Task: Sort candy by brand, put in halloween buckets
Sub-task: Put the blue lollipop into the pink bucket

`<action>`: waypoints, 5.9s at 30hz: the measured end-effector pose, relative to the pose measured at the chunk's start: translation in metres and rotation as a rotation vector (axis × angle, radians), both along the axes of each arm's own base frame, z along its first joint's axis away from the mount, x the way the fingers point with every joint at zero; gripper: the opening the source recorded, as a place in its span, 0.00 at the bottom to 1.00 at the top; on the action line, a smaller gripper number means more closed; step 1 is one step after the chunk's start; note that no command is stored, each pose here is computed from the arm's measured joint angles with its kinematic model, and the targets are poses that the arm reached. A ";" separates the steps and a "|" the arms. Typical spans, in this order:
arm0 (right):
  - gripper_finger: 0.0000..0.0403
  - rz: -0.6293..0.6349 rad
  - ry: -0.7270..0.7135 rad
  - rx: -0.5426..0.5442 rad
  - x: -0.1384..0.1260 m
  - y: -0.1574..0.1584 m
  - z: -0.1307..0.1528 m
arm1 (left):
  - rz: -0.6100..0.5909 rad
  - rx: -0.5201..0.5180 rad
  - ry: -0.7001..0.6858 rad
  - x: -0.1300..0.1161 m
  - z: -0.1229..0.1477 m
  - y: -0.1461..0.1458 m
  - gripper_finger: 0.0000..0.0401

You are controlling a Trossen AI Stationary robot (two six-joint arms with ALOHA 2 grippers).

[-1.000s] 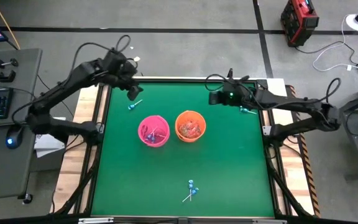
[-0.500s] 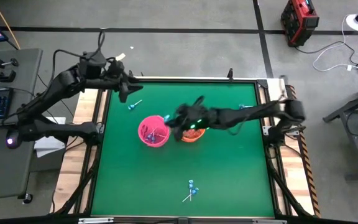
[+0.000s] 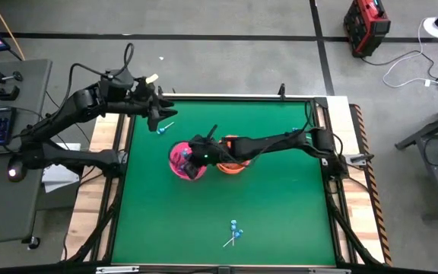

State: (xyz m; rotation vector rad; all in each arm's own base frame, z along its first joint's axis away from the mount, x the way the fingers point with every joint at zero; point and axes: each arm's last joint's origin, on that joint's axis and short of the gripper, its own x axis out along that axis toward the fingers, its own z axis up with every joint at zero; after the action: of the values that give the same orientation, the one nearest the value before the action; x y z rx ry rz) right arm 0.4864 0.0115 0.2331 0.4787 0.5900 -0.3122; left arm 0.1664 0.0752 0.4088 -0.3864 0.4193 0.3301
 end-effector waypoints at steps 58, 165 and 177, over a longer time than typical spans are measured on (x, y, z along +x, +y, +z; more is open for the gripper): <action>0.53 1.038 0.433 -0.364 -0.142 0.213 -0.071 | 0.091 -0.098 0.203 -0.002 -0.017 -0.036 0.47; 0.62 -0.487 1.052 0.333 -0.334 -0.173 -0.053 | -0.304 -0.108 -0.009 0.106 -0.101 0.131 0.47; 0.62 -0.356 1.266 0.356 -0.336 -0.196 -0.099 | -0.306 -0.119 0.010 0.114 -0.102 0.120 0.47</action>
State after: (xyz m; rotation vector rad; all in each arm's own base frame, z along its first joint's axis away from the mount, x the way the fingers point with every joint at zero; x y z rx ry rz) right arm 0.1507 -0.1847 0.1345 0.7071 1.8193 -0.8723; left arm 0.2804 0.1954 0.3070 -0.4296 0.5015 0.0093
